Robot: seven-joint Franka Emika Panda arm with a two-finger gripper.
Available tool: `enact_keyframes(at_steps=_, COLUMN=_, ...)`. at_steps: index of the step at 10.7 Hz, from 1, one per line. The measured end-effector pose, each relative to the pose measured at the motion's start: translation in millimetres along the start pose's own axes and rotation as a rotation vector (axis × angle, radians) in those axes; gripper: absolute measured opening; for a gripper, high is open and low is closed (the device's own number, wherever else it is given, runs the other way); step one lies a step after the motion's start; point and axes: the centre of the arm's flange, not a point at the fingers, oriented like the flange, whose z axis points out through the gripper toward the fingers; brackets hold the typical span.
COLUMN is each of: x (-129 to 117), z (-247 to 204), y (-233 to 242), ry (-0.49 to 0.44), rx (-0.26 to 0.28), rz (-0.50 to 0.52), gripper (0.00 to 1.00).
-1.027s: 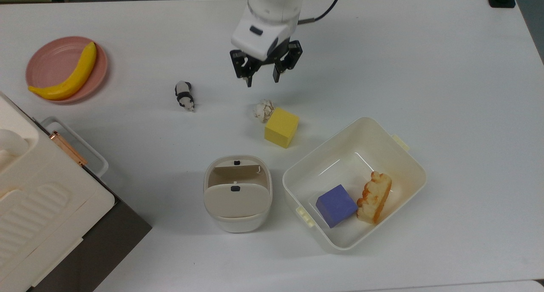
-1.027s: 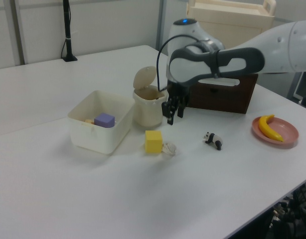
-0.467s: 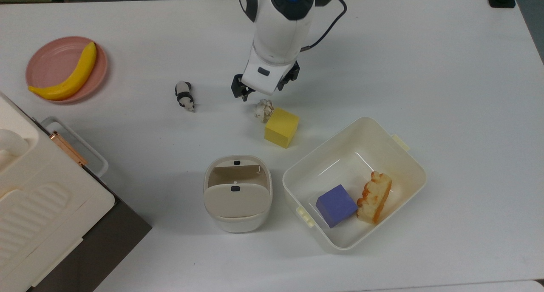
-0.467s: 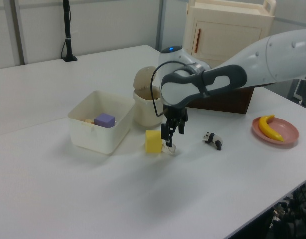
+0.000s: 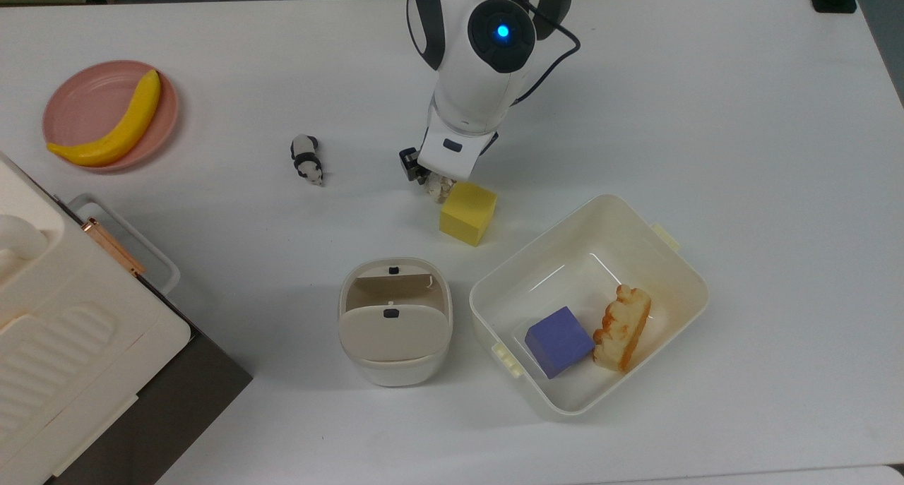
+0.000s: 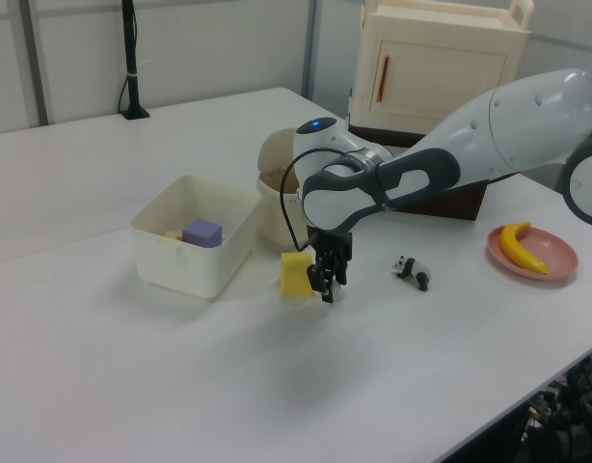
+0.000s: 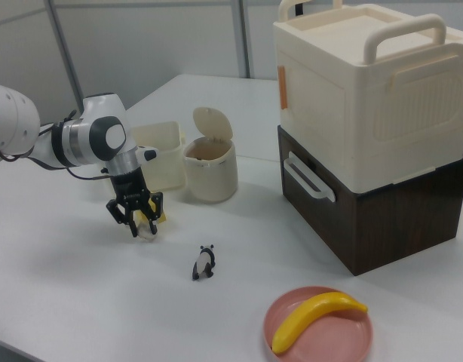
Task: Grab it up and put it in the trash
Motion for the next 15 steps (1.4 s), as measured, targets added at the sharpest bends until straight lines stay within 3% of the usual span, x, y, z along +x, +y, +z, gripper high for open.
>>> enact_keyframes(at_steps=2, x=1, z=-7, y=2, ry=0.013, rx=-0.004, rz=-0.001, gripper=0.26)
enact_keyframes(at_steps=3, x=1, z=-14, y=4, ry=0.025, rx=-0.008, rz=0.002, gripper=0.15)
enact_keyframes(at_steps=6, x=-14, z=-61, y=10, ry=0.058, rx=-0.024, rz=-0.025, gripper=0.14)
enact_keyframes(at_steps=7, x=-20, z=-85, y=14, ry=0.088, rx=-0.005, rz=-0.030, gripper=0.14)
enact_keyframes(at_steps=9, x=-26, z=-146, y=40, ry=0.209, rx=0.017, rz=0.007, gripper=0.12)
enact_keyframes(at_steps=11, x=-24, z=-185, y=78, ry=0.377, rx=-0.003, rz=0.079, gripper=0.09)
enact_keyframes(at_steps=13, x=-4, z=-176, y=98, ry=0.525, rx=-0.030, rz=0.182, gripper=0.09)
enact_keyframes(at_steps=15, x=21, z=-147, y=101, ry=0.597, rx=-0.020, rz=0.278, gripper=0.09)
